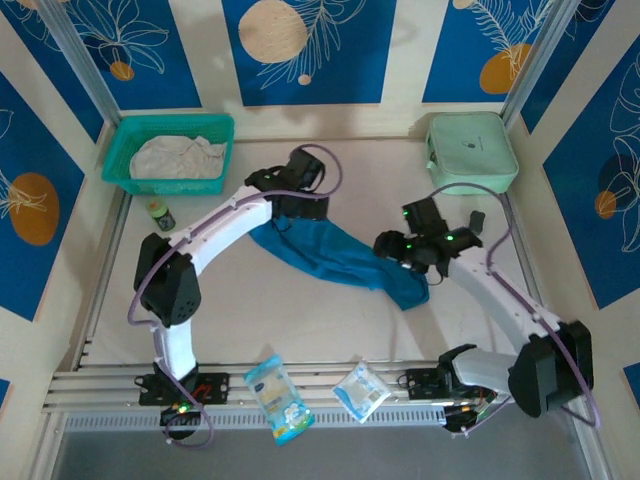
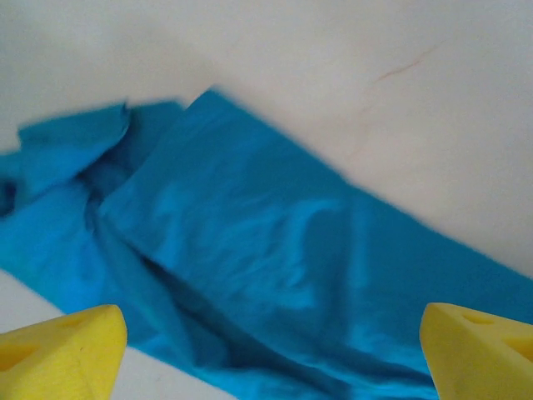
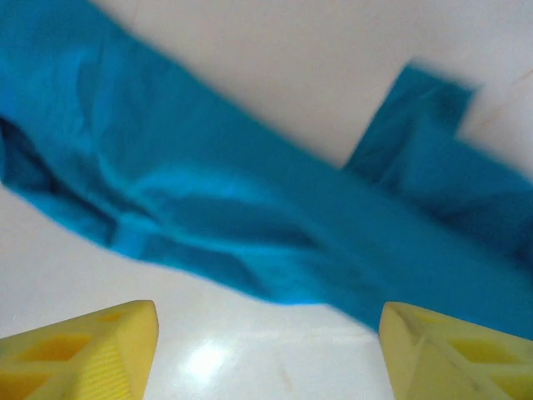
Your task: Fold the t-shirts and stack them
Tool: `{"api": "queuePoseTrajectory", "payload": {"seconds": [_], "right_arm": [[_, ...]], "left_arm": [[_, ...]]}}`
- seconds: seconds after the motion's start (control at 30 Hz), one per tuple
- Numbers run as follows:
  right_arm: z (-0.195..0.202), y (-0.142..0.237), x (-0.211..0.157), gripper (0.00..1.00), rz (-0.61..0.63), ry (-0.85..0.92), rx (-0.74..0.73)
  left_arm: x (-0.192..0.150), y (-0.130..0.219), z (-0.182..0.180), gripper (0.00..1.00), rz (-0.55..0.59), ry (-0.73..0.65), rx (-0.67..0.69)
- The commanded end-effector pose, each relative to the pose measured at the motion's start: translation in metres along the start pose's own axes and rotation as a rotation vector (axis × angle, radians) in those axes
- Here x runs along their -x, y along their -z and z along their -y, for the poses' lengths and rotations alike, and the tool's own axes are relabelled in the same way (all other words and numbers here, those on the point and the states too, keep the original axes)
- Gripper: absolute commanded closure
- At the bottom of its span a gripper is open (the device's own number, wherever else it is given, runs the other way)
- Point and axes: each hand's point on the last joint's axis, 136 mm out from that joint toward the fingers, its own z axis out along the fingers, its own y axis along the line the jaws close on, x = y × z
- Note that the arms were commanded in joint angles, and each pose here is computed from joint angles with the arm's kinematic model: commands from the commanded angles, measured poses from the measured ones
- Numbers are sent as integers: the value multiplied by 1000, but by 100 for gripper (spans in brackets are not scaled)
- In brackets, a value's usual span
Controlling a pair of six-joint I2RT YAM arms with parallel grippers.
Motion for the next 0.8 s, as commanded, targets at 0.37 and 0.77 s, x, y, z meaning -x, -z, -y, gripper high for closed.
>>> {"api": "queuePoseTrajectory", "payload": {"seconds": [0.37, 0.77], "right_arm": [[-135, -101, -15, 51, -119, 485, -37], [-156, -155, -23, 68, -197, 590, -100]], "left_arm": [[2, -55, -110, 17, -13, 333, 47], [16, -77, -122, 20, -11, 329, 39]]}}
